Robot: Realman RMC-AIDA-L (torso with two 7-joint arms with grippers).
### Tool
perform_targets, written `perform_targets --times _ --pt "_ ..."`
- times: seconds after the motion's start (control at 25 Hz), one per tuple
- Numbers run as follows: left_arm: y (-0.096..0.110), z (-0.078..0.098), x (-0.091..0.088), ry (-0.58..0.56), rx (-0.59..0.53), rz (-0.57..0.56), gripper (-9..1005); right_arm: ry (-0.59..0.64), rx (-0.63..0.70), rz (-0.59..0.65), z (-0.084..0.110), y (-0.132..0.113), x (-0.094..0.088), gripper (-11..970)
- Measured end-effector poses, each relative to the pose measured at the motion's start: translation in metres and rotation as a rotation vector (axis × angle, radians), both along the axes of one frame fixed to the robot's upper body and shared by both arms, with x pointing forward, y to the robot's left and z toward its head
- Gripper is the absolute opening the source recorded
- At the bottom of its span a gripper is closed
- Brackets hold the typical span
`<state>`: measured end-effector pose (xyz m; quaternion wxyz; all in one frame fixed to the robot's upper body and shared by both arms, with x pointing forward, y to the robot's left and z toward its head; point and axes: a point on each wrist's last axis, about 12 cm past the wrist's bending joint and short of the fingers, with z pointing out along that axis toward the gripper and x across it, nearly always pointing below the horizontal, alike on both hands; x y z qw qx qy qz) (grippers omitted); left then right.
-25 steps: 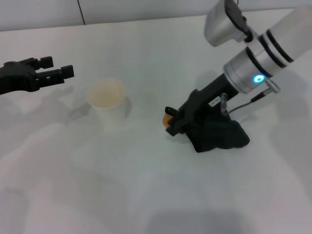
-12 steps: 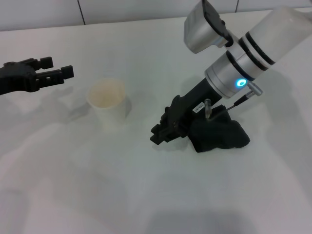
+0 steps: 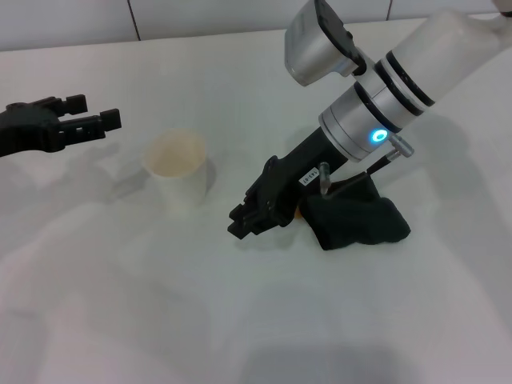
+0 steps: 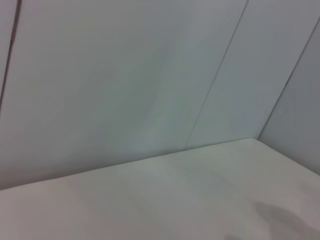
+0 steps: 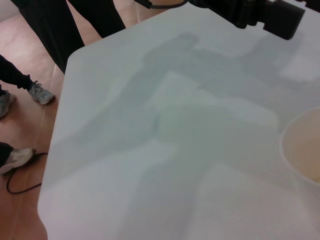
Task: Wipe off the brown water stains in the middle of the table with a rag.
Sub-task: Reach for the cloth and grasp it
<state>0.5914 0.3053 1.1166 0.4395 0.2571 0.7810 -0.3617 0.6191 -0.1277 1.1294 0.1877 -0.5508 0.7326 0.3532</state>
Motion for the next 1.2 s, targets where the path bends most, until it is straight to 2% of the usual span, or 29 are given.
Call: perform_targets --times 0.4,0.68,1.2 --pt "0.000 0.000 0.000 0.002 0.004 -0.002 866 0.015 0.007 -0.010 -0.002 -0.006 -0.002 277" --pt "0.000 0.000 0.000 0.003 0.005 -0.003 866 0.011 -0.054 -0.013 -0.002 -0.023 0.001 281" --pt "-0.002 0.002 0.002 -0.004 0.008 -0.011 867 0.068 -0.015 0.018 0.022 -0.059 -0.005 302"
